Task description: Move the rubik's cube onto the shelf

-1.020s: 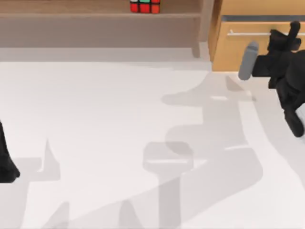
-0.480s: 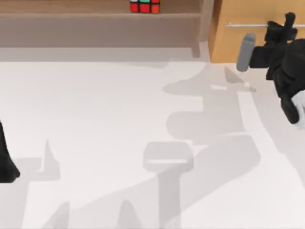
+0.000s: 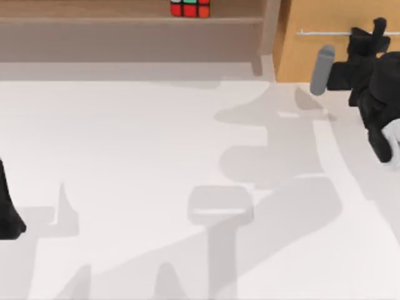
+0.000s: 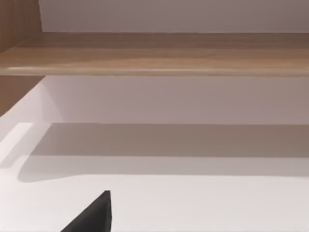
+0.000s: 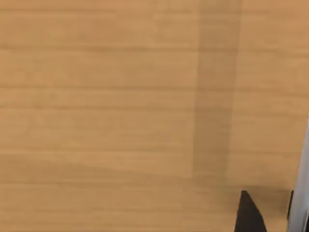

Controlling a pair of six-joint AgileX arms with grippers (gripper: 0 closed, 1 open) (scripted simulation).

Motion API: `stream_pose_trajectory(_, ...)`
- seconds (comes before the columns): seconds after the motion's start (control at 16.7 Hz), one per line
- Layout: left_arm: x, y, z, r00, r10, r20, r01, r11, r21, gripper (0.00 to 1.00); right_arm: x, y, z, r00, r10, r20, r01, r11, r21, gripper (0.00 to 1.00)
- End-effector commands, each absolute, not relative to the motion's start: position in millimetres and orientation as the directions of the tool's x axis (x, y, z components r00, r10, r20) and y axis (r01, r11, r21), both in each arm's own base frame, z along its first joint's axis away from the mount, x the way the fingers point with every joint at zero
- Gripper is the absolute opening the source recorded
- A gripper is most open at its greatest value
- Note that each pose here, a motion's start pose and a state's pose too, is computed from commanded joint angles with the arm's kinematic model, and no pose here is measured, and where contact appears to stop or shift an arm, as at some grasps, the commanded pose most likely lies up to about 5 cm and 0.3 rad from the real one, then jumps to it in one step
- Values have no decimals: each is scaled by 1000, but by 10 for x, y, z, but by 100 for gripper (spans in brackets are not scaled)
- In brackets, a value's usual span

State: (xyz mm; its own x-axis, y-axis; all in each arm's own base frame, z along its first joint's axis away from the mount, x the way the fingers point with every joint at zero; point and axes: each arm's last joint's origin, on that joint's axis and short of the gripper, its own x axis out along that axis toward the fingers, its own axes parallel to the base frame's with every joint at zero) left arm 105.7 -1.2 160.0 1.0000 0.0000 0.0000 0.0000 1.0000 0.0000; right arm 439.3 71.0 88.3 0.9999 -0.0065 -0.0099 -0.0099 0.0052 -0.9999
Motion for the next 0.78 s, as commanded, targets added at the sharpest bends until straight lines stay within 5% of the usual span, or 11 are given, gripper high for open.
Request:
stream_pose_trajectory(0.42, 1057, -12, 1600, 1000, 0, 0, 0, 1000, 0, 100, 4393, 710, 883, 1000, -6, -10, -10, 5, -1000, 98)
stream_pose_trajectory(0.78, 1057, -12, 1600, 1000, 0, 0, 0, 1000, 0, 100, 4393, 710, 883, 1000, -6, -10, -10, 5, -1000, 100)
